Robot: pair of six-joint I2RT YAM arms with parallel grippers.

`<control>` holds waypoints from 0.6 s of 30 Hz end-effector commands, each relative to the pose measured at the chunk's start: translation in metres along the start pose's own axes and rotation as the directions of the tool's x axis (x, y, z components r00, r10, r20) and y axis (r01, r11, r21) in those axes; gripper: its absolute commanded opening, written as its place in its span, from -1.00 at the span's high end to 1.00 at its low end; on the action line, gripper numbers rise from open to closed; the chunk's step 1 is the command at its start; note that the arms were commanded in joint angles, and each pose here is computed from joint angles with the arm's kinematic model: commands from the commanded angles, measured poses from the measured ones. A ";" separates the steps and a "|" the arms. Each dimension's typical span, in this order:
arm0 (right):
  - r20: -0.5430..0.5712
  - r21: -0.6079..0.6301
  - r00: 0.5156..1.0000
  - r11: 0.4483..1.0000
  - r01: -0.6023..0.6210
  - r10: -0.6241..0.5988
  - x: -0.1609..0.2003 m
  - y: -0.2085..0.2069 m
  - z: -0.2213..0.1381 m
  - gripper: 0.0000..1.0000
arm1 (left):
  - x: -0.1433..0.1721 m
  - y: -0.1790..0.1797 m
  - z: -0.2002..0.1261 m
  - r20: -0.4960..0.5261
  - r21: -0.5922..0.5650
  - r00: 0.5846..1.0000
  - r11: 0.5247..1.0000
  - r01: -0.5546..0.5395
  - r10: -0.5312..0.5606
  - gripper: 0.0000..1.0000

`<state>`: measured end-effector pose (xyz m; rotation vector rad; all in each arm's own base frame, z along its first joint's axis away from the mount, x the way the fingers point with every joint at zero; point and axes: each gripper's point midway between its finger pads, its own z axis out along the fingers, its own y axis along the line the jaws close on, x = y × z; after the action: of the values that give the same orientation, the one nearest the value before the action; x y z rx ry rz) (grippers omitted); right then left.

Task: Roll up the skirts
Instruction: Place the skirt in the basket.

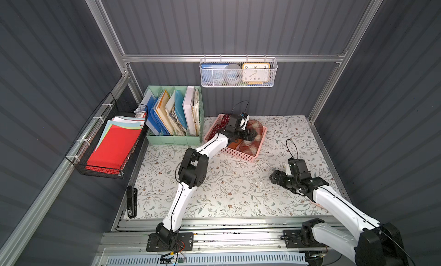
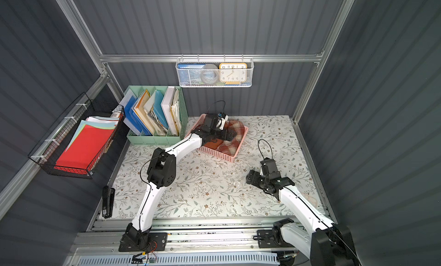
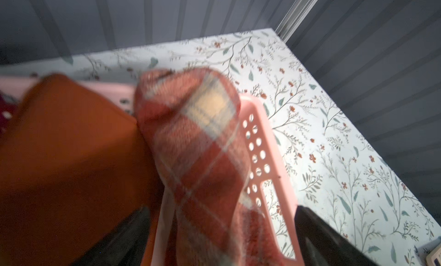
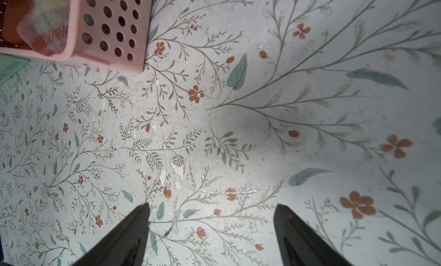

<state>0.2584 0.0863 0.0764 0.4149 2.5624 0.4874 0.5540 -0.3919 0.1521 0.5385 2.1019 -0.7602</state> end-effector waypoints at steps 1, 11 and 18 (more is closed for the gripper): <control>0.008 0.025 1.000 1.000 -0.007 0.007 -0.001 -0.005 -0.004 -0.73 | -0.032 -0.013 -0.028 0.033 -0.018 0.996 0.997 -0.080 0.080 -0.99; 0.031 -0.116 0.999 0.993 0.037 -0.033 -0.006 0.027 -0.018 -0.57 | -0.108 -0.050 -0.183 0.306 -0.137 0.942 0.985 -0.100 0.139 -0.99; 0.496 -0.090 0.851 0.964 0.251 -0.175 -0.079 0.080 -0.098 -0.98 | -0.045 -0.025 -0.328 0.463 -0.378 0.870 0.926 0.022 0.168 -0.99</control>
<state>0.2673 0.1129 0.1652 0.1752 2.2690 0.5469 0.3937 -0.2328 0.3590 0.3103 1.7242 -0.5089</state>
